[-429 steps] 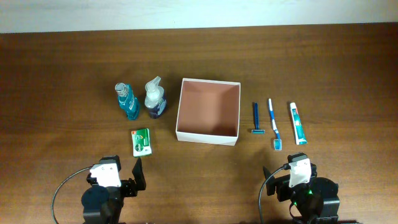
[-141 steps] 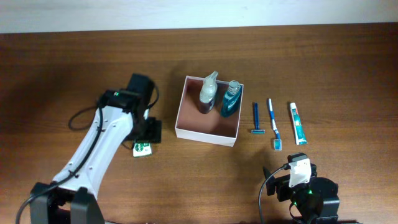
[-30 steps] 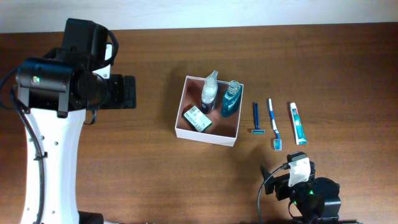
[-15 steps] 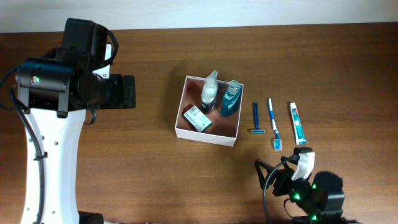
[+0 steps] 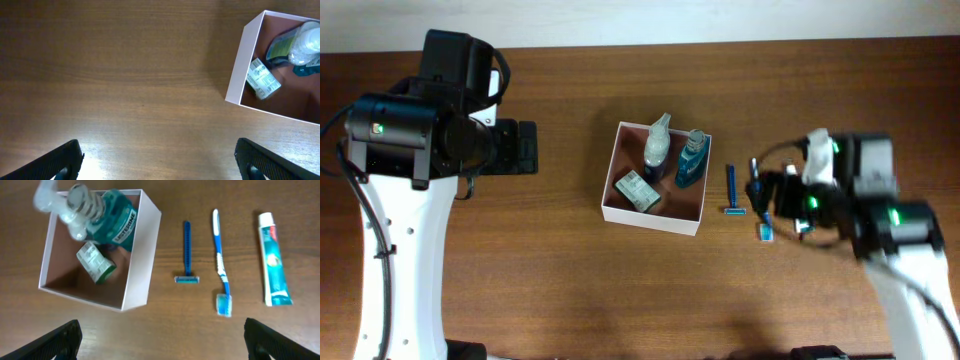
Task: Pack container
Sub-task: 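Reach right gripper to the blue razor and grasp its handle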
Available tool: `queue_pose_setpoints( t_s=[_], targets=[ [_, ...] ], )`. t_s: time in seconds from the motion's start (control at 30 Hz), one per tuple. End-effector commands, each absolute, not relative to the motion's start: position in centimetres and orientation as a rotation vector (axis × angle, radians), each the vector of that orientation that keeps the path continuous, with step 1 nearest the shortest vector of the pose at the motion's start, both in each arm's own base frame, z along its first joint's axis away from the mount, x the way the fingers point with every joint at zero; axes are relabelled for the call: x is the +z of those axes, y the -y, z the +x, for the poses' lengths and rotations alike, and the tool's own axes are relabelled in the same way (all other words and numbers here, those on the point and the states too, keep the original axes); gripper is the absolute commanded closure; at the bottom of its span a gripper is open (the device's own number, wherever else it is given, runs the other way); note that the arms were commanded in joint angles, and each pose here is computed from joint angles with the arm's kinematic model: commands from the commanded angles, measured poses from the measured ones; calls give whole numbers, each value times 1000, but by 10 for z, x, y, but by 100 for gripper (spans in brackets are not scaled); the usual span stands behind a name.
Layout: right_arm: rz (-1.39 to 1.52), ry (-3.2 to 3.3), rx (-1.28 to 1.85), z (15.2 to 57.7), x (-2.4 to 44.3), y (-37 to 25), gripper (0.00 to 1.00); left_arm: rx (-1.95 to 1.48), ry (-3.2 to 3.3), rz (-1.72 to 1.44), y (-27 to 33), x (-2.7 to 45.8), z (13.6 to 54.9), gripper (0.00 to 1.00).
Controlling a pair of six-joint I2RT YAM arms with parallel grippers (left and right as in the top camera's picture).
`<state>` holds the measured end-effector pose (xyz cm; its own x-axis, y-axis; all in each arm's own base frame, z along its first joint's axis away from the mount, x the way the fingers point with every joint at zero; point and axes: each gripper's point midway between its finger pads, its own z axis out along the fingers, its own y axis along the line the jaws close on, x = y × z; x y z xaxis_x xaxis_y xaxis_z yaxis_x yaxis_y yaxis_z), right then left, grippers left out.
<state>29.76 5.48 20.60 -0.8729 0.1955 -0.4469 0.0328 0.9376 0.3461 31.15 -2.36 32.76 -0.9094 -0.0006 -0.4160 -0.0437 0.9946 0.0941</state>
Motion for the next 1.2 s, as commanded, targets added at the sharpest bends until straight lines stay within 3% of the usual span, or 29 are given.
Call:
queue_pose_setpoints(
  t_s=[0.0, 0.03, 0.1, 0.33, 0.53, 0.73, 0.87, 1.17],
  targets=[
    [154, -2684, 574, 318, 181, -69, 1, 143, -2682, -49, 21, 335, 308, 1],
    [166, -2726, 574, 329, 161, -69, 14, 143, -2682, -49, 21, 335, 308, 0],
    [176, -2773, 561, 337, 141, -70, 27, 143, -2682, -49, 21, 335, 308, 1],
    [202, -2918, 279, 358, 64, -66, 24, 142, -2682, -49, 21, 335, 308, 0],
    [185, -2944, 157, 366, 36, -64, 27, 143, -2682, -49, 21, 335, 308, 1],
    [211, -2970, 169, 371, 11, -67, 36, 143, -2682, -49, 21, 335, 308, 1],
    [210, -2958, 175, 376, 6, -68, 58, 143, -2682, -49, 21, 335, 308, 1],
    [212, -2966, 154, 373, 3, -65, 64, 143, -2682, -49, 21, 335, 308, 1]
  ],
)
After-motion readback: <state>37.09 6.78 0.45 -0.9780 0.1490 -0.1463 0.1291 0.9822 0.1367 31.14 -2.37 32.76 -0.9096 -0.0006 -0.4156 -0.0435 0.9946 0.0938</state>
